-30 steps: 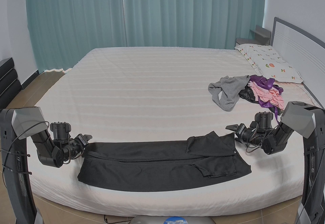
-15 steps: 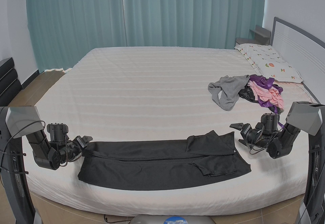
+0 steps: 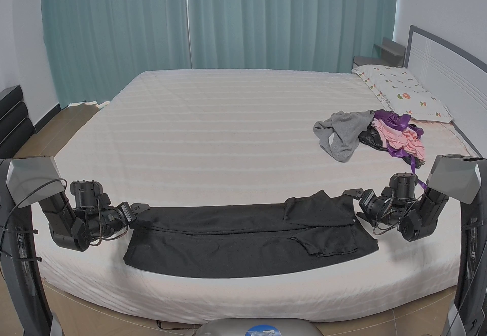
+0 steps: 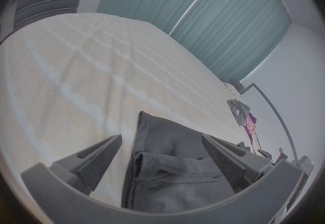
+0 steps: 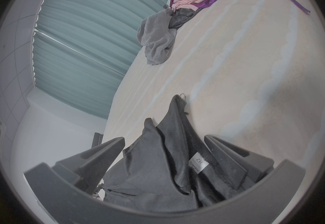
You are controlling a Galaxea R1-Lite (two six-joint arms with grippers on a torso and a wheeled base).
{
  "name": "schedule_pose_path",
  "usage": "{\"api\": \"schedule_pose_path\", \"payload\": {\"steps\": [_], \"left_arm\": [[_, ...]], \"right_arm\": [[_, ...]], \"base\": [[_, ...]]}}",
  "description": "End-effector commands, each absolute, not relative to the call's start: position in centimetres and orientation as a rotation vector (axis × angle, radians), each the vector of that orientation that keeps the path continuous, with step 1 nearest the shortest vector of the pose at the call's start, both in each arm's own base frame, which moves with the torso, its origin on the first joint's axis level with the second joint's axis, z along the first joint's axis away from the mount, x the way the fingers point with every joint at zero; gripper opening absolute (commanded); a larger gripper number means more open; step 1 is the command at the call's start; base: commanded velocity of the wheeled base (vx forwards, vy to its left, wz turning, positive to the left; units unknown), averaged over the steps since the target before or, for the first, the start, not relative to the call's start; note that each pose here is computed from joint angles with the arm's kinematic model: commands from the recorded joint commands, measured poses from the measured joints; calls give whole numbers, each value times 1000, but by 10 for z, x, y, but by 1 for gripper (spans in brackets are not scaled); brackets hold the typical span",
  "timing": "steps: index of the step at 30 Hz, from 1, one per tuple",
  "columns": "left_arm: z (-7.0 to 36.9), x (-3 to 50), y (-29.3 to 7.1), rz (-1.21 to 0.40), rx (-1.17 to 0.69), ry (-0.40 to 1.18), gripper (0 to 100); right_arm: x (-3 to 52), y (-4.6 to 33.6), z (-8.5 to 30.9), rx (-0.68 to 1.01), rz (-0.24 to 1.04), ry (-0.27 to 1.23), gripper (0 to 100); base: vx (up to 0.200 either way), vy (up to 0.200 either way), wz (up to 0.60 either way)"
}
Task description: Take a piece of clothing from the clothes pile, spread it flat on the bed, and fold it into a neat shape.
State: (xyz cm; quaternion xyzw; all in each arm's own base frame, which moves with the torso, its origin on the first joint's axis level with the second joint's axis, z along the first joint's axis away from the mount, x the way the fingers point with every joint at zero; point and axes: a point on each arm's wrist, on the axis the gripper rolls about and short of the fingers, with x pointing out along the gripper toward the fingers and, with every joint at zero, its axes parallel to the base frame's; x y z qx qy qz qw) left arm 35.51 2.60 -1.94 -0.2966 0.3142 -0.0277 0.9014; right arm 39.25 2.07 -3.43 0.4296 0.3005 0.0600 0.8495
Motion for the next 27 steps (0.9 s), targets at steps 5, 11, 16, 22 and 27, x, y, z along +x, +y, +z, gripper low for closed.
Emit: {"api": "schedule_pose_path", "payload": {"steps": [5,11,16,22,27], "left_arm": [[-18,365,11,-105,-588,678,100],[-30,366,7,-130,-517,707,100],[-37,361,8,-127,-481,728,100],[-43,350,3,-143,-427,765,100],[-43,345,3,-122,-401,769,100]], "right_arm": [[392,23,-36,902,131,640,100],[392,23,-36,903,131,638,100],[392,23,-36,902,131,638,100],[392,23,-36,902,131,638,100],[392,23,-36,902,131,638,100]], "base": [[0,0,0],[0,0,0],[0,0,0],[0,0,0],[0,0,0]]}}
